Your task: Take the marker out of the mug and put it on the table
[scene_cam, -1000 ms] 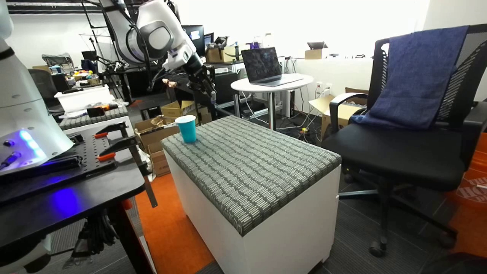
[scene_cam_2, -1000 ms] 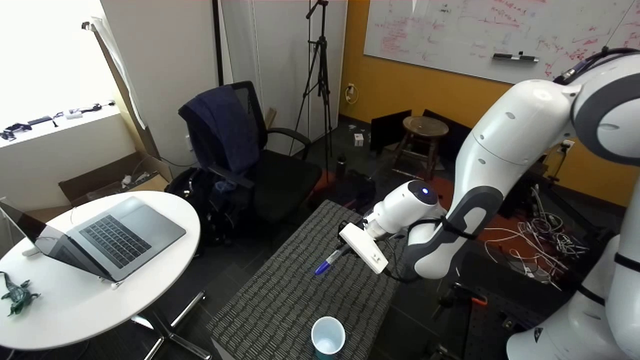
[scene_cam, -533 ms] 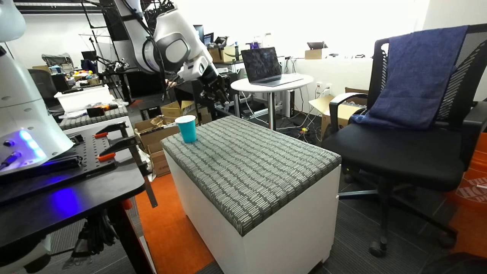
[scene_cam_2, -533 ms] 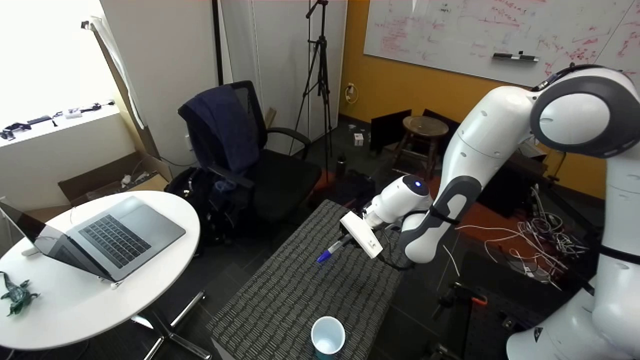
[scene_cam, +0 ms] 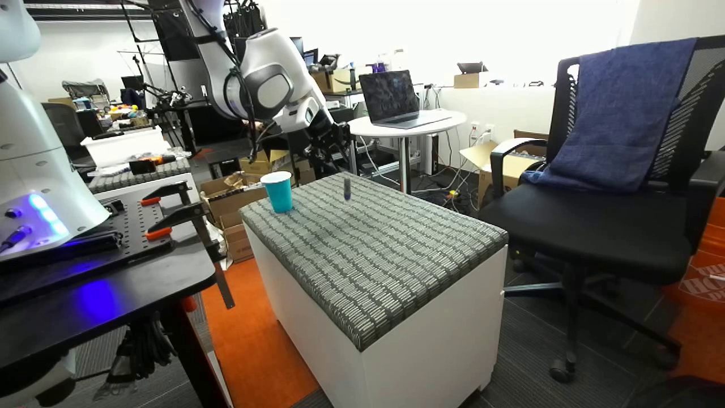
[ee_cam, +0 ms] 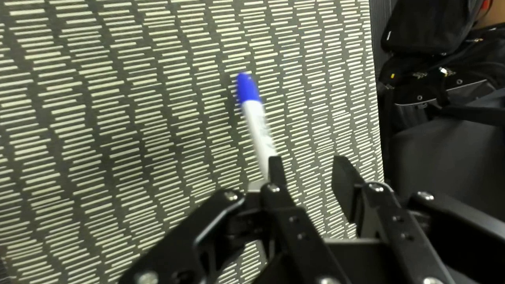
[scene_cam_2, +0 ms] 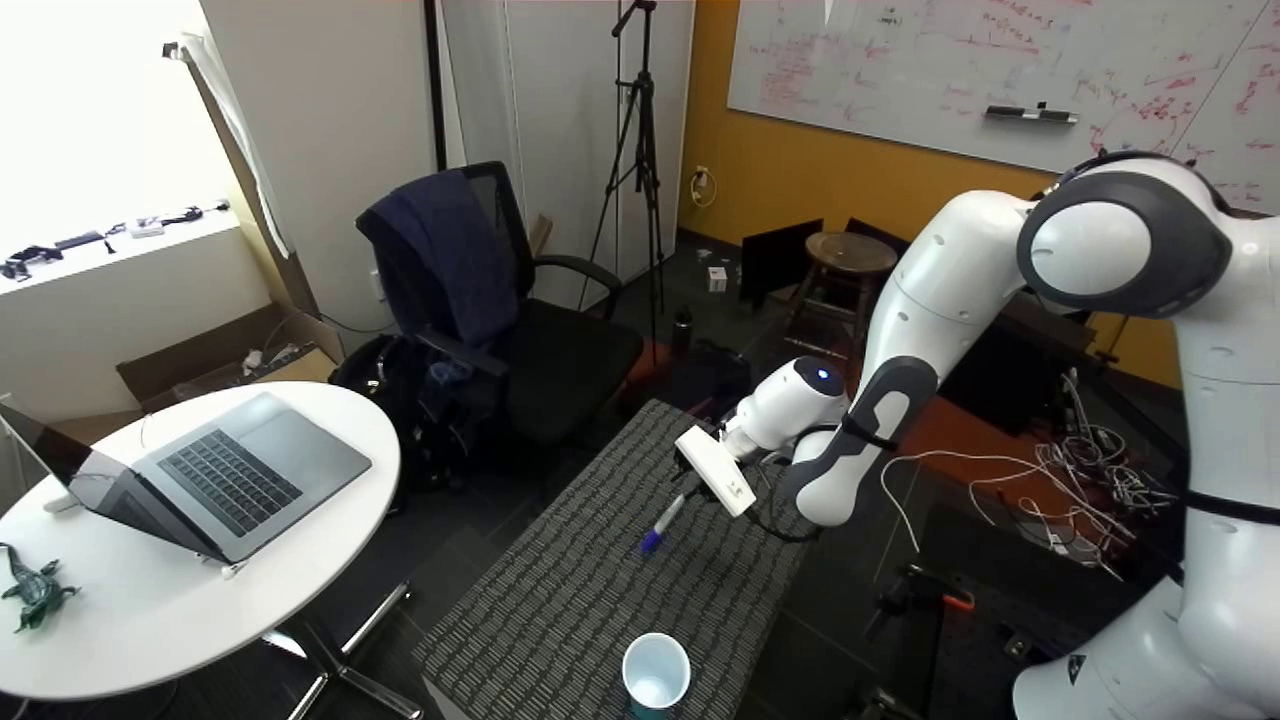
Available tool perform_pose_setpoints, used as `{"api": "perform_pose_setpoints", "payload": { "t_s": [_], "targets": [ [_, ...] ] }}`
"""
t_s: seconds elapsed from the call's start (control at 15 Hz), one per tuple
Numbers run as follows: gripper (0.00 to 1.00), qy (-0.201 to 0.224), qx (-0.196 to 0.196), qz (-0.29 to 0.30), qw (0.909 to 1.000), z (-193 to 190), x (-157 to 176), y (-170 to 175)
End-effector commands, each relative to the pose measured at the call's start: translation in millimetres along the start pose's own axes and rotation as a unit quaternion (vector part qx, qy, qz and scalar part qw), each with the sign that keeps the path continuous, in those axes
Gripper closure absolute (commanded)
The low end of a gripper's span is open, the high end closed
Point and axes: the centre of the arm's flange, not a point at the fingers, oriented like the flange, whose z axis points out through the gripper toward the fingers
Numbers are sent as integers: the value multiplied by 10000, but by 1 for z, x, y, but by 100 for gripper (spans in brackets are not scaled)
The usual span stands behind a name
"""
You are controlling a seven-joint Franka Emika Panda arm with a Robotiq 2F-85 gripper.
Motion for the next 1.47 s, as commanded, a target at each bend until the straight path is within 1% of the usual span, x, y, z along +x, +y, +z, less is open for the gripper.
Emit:
{"api": "perform_pose_setpoints", "payload": {
  "t_s": [0.0,0.07,0.27,0.33,0.6,0.73,1.13,1.2,1.4],
  "targets": [
    [32,-44,37,58,10000,3,3,-8],
    [23,-44,43,46,10000,2,2,-8],
    [1,-29,58,-68,10000,-5,-9,-11],
    [0,-73,80,-171,9998,-10,-17,-11],
    [0,-354,138,-575,9976,-28,-51,-9],
    [0,-425,172,-737,9962,-37,-65,-7],
    [0,-488,259,-979,9937,-56,-79,-3],
    [0,-487,214,-901,9945,-35,-81,-6],
    [0,-512,219,-939,9940,-40,-85,-5]
  ]
}}
